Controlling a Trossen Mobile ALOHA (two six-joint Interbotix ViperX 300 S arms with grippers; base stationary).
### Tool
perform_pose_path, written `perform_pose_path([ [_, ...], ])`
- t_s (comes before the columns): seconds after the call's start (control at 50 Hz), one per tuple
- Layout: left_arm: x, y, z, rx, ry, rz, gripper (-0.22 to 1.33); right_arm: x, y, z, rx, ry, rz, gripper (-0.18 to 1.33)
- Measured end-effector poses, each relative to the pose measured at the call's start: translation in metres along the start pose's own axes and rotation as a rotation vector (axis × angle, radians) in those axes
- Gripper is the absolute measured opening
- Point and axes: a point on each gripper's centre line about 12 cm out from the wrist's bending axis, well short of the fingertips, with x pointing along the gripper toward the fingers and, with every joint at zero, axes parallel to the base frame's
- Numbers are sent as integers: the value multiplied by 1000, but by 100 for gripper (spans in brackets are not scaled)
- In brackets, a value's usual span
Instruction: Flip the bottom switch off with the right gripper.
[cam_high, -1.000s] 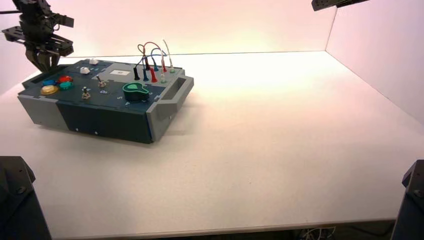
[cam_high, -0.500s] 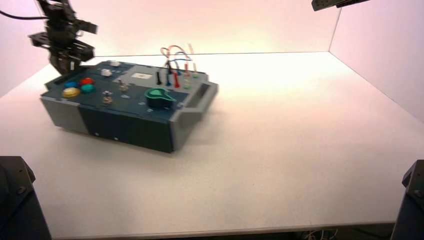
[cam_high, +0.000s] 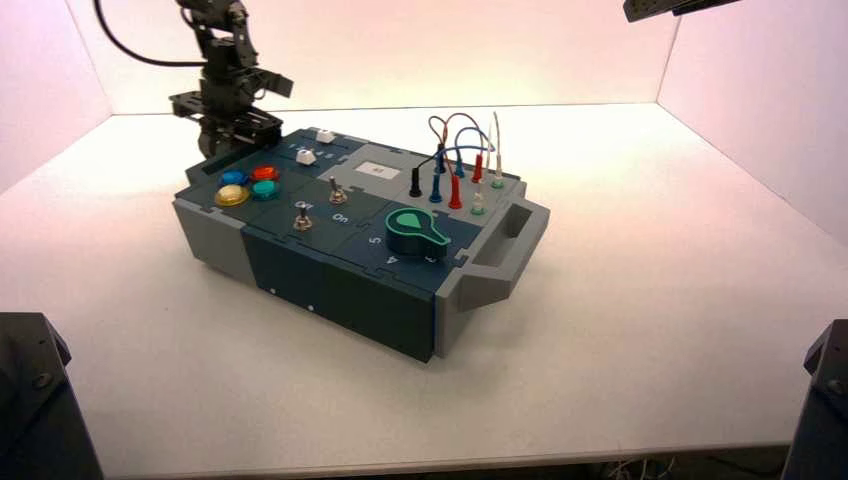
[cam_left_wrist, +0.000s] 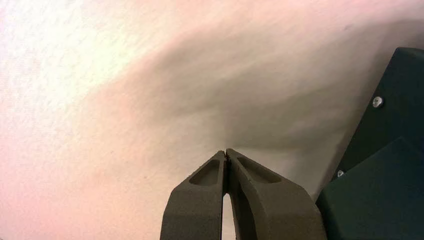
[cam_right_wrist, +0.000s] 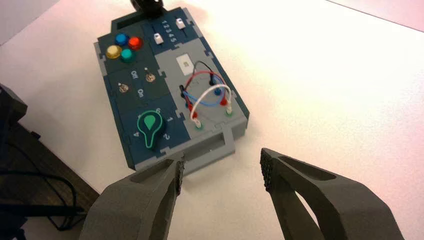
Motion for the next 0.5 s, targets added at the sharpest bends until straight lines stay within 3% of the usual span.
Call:
perform_pose_path([
  [0.5,-14,-24,29,31,-22,19,-16,0,0,0,3,5,-1,128],
])
